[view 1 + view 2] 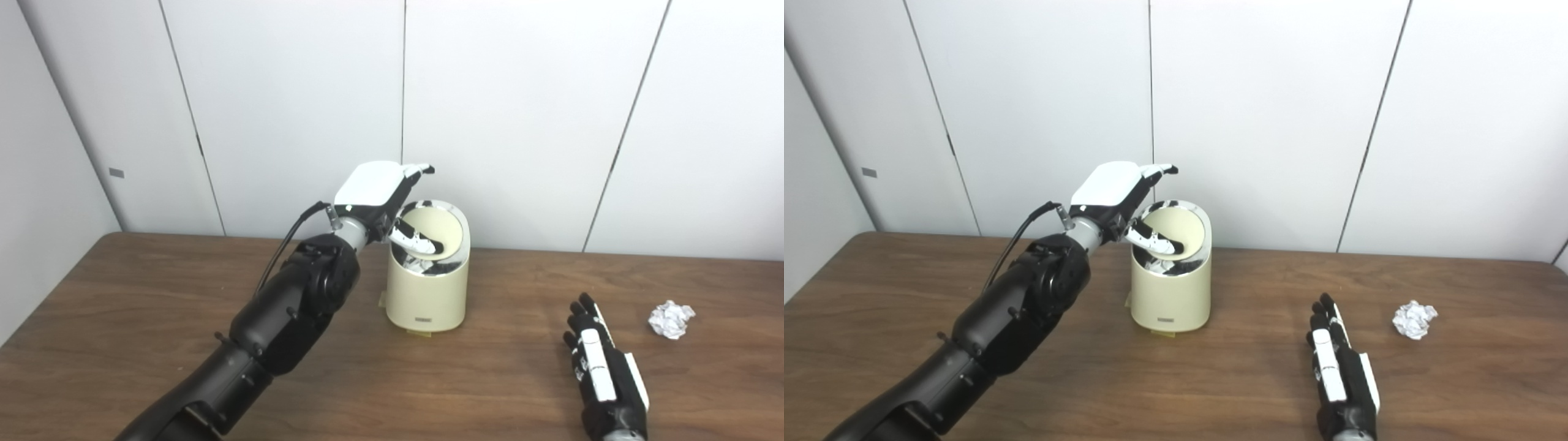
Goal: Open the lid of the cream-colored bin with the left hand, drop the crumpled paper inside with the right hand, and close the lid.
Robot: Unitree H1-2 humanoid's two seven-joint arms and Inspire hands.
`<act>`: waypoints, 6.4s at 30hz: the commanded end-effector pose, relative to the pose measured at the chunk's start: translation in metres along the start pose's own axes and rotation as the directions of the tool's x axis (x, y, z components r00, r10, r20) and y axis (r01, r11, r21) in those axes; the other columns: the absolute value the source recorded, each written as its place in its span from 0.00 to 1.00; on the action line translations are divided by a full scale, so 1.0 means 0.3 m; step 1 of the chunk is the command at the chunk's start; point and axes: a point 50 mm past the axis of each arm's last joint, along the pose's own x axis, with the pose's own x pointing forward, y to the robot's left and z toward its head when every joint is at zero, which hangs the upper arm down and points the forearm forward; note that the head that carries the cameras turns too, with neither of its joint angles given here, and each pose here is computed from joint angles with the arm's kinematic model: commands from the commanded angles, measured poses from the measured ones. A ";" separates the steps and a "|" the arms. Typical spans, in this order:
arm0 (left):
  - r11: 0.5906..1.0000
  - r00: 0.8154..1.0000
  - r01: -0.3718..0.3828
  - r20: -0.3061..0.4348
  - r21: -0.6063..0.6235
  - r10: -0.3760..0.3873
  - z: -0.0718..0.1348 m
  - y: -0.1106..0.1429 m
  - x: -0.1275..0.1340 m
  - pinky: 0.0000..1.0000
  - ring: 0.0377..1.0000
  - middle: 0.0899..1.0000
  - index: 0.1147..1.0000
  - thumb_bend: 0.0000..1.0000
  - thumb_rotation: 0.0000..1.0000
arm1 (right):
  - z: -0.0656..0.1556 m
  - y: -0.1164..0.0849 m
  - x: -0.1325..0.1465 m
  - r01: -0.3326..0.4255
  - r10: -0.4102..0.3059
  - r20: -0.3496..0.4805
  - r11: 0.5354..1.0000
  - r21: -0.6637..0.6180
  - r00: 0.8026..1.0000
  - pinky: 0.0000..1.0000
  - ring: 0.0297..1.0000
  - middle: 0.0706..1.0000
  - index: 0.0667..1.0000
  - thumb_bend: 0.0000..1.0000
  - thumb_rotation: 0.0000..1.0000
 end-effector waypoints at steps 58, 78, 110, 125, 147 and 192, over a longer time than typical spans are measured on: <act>0.251 0.917 -0.399 -0.382 -0.882 0.118 -0.182 -0.274 -0.662 0.96 0.96 0.96 0.98 0.59 0.91 | 0.432 -0.265 0.142 0.146 -0.043 0.269 0.916 -0.373 0.962 0.83 0.85 0.86 0.82 0.79 0.21; 0.244 0.919 -0.394 -0.380 -0.886 0.107 -0.288 -0.269 -0.683 1.00 0.98 0.98 0.97 0.56 0.85 | 0.516 -0.368 0.203 0.291 -0.154 0.250 0.604 -0.742 0.956 0.72 0.79 0.80 0.78 0.85 0.09; 0.252 0.929 -0.369 -0.348 -0.895 0.124 -0.278 -0.203 -0.685 1.00 1.00 1.00 1.00 0.50 0.84 | 0.505 -0.517 0.419 0.123 -0.129 0.081 0.356 -0.926 0.988 0.69 0.78 0.78 0.68 0.88 0.05; 0.284 0.929 -0.370 -0.345 -0.885 0.137 -0.273 -0.168 -0.686 1.00 0.98 0.97 0.97 0.54 0.87 | 0.487 -0.506 0.444 -0.015 -0.068 -0.029 0.201 -0.979 0.997 0.69 0.74 0.73 0.66 0.89 0.12; 0.293 0.939 -0.344 -0.325 -0.892 0.114 -0.254 -0.134 -0.704 1.00 1.00 1.00 1.00 0.54 0.88 | 0.457 -0.507 0.455 -0.017 -0.057 -0.031 0.225 -0.974 0.998 0.65 0.69 0.67 0.64 0.88 0.08; 0.237 0.947 -0.311 -0.281 -0.920 0.152 -0.217 -0.134 -0.708 1.00 0.99 0.99 0.95 0.35 0.85 | 0.465 -0.357 0.377 0.291 0.070 0.310 0.203 -0.935 0.948 0.49 0.37 0.49 0.46 0.51 0.00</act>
